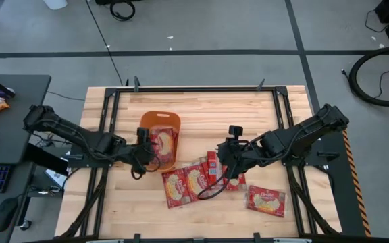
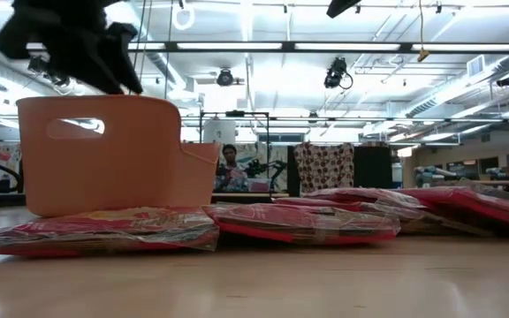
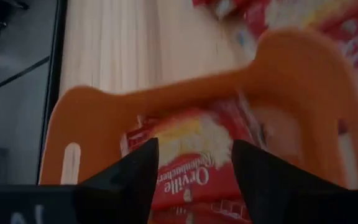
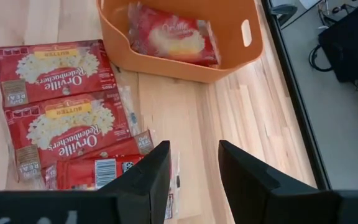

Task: Sort popcorn bags into baskets
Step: Put the red popcorn bag into the orange bin

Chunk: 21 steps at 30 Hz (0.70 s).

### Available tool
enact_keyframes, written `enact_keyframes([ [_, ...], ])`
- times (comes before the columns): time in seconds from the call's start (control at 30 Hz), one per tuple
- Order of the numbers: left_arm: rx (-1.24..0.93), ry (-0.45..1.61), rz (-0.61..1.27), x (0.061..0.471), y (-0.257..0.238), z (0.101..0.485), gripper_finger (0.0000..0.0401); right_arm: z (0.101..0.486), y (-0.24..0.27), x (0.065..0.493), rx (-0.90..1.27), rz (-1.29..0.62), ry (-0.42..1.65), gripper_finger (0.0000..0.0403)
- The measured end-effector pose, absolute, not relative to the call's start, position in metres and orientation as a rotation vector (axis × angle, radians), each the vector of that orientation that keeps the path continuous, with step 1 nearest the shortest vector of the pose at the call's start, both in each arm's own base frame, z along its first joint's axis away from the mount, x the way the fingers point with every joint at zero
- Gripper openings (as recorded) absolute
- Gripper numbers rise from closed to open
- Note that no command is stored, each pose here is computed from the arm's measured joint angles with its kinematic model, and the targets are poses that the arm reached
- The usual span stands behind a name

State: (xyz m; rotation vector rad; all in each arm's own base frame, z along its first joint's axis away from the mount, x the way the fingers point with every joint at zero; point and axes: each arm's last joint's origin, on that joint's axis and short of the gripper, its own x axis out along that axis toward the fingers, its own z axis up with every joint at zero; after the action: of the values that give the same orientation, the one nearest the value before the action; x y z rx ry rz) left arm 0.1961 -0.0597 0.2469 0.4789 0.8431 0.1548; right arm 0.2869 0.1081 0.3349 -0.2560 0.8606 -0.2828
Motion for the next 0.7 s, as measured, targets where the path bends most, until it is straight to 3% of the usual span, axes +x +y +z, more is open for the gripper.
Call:
enact_keyframes([
  [0.17,0.403,0.715,0.141,0.203,-0.070,0.265,0.0206,0.331,0.110,0.287,-0.193,-0.244,0.879,0.0140],
  [0.37,0.289,0.538,0.169,0.217,-0.073,0.278,0.0195,0.298,0.117,0.284,-0.122,-0.215,0.933,0.0140],
  [0.7,0.185,0.486,0.250,0.224,-0.066,0.280,0.0195,0.242,0.141,0.269,-0.085,-0.148,0.935,0.0140],
])
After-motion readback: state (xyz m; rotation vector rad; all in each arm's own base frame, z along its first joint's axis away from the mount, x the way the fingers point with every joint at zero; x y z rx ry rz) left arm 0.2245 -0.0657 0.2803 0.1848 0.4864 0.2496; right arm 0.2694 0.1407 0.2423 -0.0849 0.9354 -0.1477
